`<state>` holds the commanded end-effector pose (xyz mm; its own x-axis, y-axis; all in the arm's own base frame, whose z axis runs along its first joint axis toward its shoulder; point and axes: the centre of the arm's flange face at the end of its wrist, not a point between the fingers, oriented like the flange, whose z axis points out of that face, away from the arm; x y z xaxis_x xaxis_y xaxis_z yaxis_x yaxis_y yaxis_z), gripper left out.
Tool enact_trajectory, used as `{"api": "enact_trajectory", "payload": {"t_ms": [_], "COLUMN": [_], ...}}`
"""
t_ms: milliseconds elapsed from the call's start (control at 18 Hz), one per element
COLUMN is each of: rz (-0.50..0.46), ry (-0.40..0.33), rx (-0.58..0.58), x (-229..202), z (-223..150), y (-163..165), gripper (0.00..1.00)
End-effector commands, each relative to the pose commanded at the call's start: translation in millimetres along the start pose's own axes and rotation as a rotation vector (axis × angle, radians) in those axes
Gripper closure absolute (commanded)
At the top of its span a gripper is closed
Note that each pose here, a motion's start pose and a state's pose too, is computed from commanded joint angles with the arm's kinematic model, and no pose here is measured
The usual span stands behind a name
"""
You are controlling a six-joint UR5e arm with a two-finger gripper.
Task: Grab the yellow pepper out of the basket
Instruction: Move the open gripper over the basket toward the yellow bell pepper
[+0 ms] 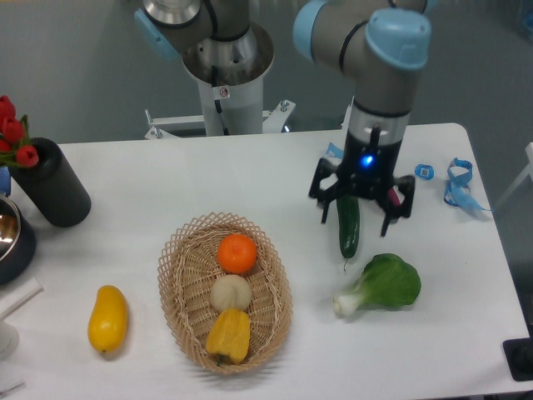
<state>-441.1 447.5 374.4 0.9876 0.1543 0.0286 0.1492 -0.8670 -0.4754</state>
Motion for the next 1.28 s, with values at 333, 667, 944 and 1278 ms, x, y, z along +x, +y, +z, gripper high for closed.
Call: {"api": "enact_trajectory", "payload": {"t_ms": [333,667,944,1278], "rz": [-0.01,0.026,0.054,0.073], "ry": [0.117,0.17,0.18,0.18], "rx": [-0.002,-0.03,-0.039,-0.085], "x": [31.8,54.6,62.6,79.4], "z": [66.5,109.1,139.2,165.2], "y": [-20.1,-38.0,-36.9,-32.2], "gripper": [0.0,0.0,0.0,0.0]}}
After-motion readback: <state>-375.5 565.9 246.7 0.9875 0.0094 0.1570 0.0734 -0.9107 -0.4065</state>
